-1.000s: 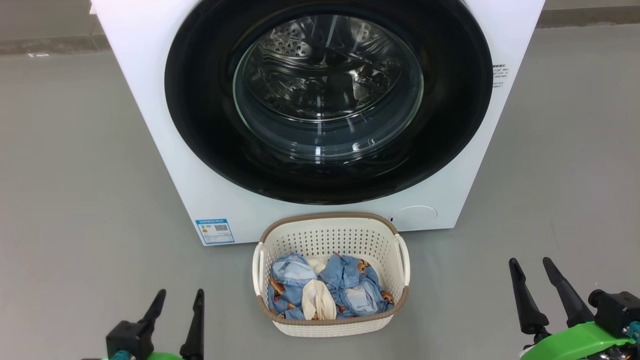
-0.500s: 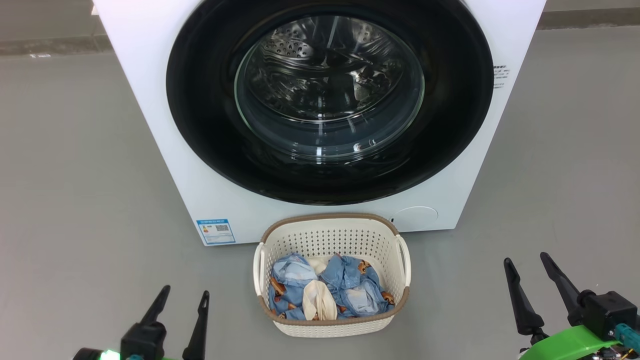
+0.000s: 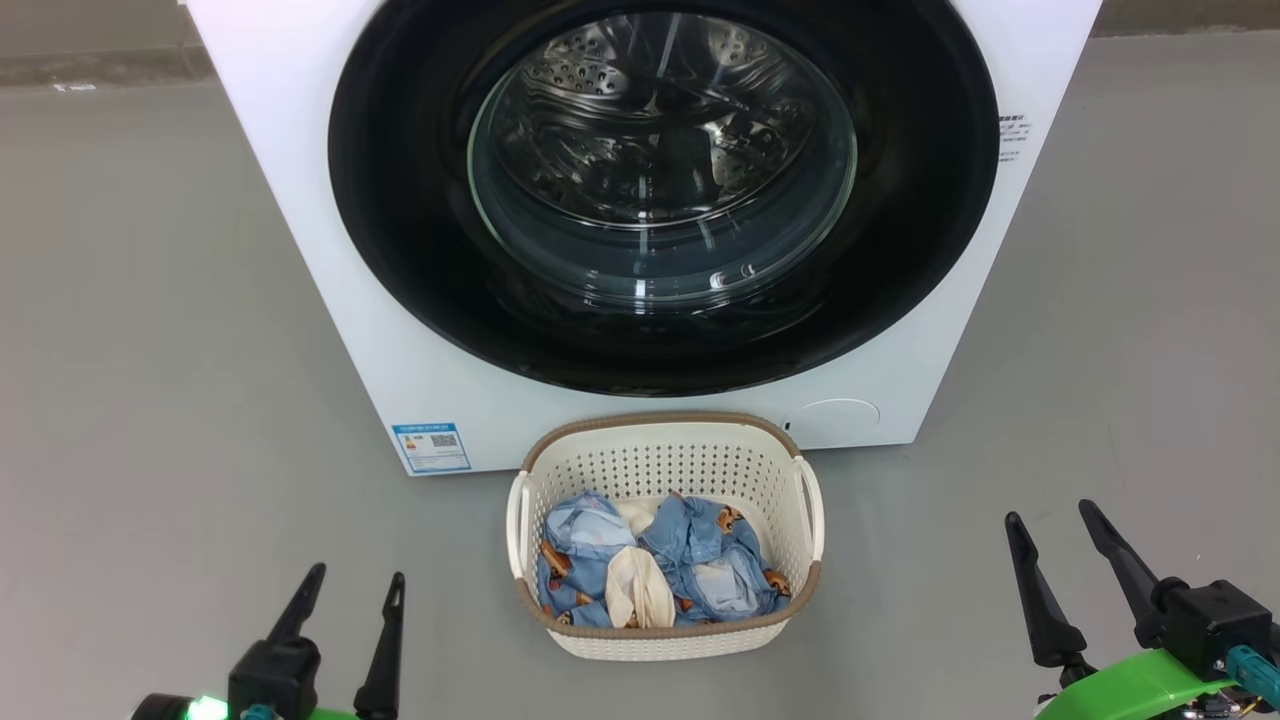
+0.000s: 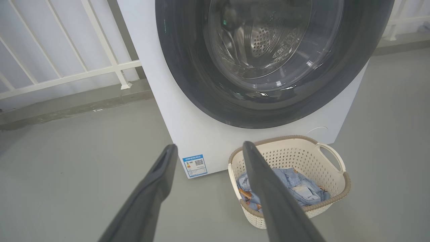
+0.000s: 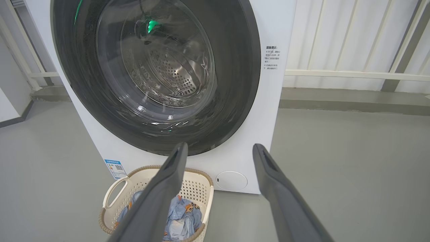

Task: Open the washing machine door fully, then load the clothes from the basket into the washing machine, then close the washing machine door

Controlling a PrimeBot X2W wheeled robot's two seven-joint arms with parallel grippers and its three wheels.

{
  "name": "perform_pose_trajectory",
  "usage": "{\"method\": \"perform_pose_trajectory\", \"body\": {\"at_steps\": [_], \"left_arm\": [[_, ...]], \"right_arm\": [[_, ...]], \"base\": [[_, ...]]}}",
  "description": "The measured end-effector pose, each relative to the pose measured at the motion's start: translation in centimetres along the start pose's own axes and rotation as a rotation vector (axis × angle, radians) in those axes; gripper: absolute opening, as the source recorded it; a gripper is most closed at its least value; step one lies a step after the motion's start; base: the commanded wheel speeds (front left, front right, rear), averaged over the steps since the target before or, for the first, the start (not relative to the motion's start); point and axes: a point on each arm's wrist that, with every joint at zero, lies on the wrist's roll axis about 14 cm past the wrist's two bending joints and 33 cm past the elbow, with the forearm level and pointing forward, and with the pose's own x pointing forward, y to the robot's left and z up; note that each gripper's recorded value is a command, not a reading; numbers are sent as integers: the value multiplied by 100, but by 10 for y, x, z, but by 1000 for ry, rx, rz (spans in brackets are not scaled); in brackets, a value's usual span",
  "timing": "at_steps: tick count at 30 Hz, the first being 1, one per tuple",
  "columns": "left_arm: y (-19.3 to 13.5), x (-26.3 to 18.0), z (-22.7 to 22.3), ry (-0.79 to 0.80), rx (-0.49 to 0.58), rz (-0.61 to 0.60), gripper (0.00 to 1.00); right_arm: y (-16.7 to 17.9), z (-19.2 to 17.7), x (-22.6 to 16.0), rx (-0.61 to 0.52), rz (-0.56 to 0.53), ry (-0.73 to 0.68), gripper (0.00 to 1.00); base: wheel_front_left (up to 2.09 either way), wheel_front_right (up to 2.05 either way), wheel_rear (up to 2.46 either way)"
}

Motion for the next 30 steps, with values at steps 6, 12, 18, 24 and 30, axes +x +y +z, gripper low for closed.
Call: {"method": "perform_pose_trajectory", "body": {"at_steps": [6, 12, 18, 24, 30], "left_arm": [[2, 0, 0, -2, -7, 10, 100], [3, 1, 1, -4, -14, 20, 100], [4, 0, 3, -9, -15, 26, 100], [4, 1, 4, -12, -15, 22, 100], [3, 1, 5, -15, -9, 14, 100]], "right_arm": [[1, 0, 1, 1, 2, -1, 100], [3, 0, 1, 1, 8, 0, 100], [4, 1, 1, 1, 13, -4, 100], [6, 2, 0, 1, 17, -5, 100], [5, 2, -1, 1, 15, -7, 100]], "base": [[0, 0, 0], [0, 0, 0], [0, 0, 0], [25, 25, -50], [72, 72, -144]]}}
